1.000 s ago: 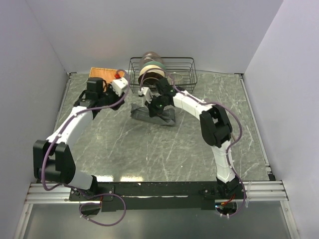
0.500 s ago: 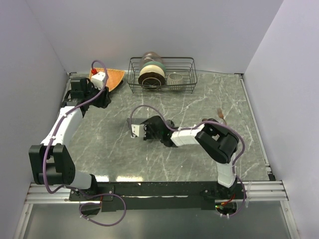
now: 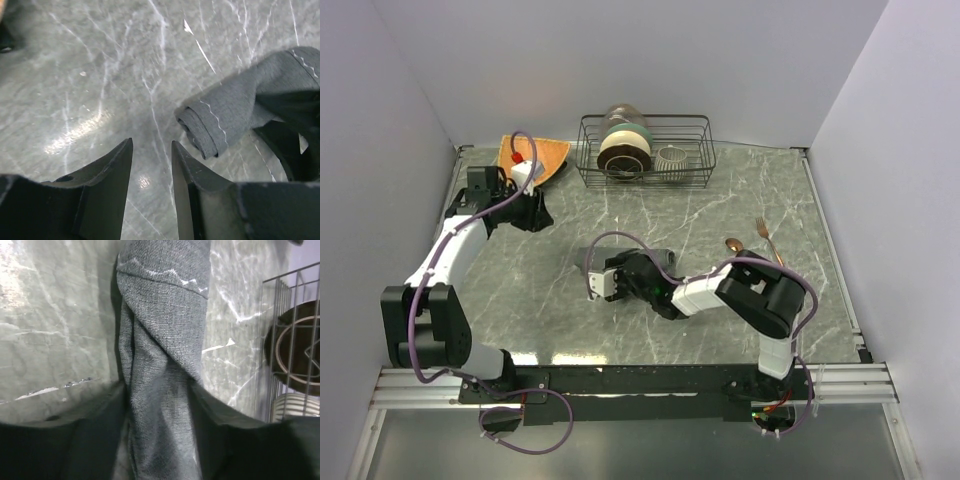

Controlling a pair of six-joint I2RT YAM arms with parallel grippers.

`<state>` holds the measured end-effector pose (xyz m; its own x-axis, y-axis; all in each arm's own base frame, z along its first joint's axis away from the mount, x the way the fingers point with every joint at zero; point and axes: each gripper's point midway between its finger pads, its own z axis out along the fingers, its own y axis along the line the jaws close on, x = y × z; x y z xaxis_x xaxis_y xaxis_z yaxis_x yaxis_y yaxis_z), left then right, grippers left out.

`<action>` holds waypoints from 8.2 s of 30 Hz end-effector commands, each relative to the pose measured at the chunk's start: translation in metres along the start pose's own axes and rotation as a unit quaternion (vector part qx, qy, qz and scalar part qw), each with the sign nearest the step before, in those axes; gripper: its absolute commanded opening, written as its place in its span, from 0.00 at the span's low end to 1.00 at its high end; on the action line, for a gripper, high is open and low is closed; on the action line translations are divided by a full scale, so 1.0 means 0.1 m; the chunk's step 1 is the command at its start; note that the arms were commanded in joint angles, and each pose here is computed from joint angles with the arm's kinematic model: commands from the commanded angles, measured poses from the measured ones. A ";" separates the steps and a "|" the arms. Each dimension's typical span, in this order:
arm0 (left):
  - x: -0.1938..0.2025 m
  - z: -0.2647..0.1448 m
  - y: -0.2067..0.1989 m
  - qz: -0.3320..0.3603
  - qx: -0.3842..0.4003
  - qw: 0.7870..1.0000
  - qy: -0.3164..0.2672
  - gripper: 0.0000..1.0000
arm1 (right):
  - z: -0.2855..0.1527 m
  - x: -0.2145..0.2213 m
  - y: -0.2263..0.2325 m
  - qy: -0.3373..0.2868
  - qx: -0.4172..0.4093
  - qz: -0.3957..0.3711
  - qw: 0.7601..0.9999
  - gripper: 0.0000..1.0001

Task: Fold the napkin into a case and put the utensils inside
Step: Turn over the smaller rectangle-folded napkin at the center of the board, then smooth out the smaller rectangle-folded napkin at the center of the board, then rotate the smaller rectangle-folded napkin at the center of the board, then pick up the spoon from the corner of the board, then pass from the right arm to the left

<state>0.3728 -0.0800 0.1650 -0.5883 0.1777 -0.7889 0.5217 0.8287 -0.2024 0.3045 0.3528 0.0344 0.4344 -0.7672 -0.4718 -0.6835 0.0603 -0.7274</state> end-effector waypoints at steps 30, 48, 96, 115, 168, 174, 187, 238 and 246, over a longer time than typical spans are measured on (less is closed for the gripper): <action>0.57 0.71 -0.84 0.073 0.180 0.970 0.147 0.22 | -0.71 0.26 -0.55 0.119 -0.301 0.510 0.797 0.40; 1.13 0.70 -0.72 0.101 0.175 0.949 0.242 0.20 | -0.64 0.88 -0.05 0.254 -0.276 0.525 0.764 0.48; 0.52 1.41 -0.63 0.231 0.171 0.930 0.230 0.31 | -1.09 0.93 -0.76 0.241 -0.172 0.525 0.798 0.75; 1.28 0.77 -1.93 0.303 0.333 0.853 0.265 0.32 | -1.29 1.60 -0.23 0.356 -0.154 0.618 0.683 0.31; -2.07 -0.22 -0.97 0.062 0.064 0.975 -0.201 0.99 | -2.50 2.39 -0.65 0.363 -0.090 0.531 0.760 0.85; -1.83 -0.14 -1.13 0.068 0.126 0.976 -0.162 0.99 | -2.34 2.80 -0.34 0.394 -0.093 0.538 0.739 0.73; -1.61 -0.09 -1.05 0.043 0.107 0.982 -0.148 0.95 | -2.06 3.09 -0.26 0.394 -0.091 0.536 0.741 0.29; -2.39 -0.75 -2.22 -0.057 0.495 0.854 -0.148 0.41 | -2.15 -1.46 -2.79 -0.370 -0.360 0.569 0.640 0.00; -2.36 -0.66 -2.28 -0.062 0.483 0.864 -0.125 0.40 | -2.17 -1.52 -2.77 -0.372 -0.365 0.563 0.642 0.00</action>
<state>0.3639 -0.2719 0.4199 -0.6269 -0.1272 -0.7686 0.7763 -0.0189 -0.6300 0.3247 0.3179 0.3837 -0.7051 0.0141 -0.7090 -0.7001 -0.1730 0.6928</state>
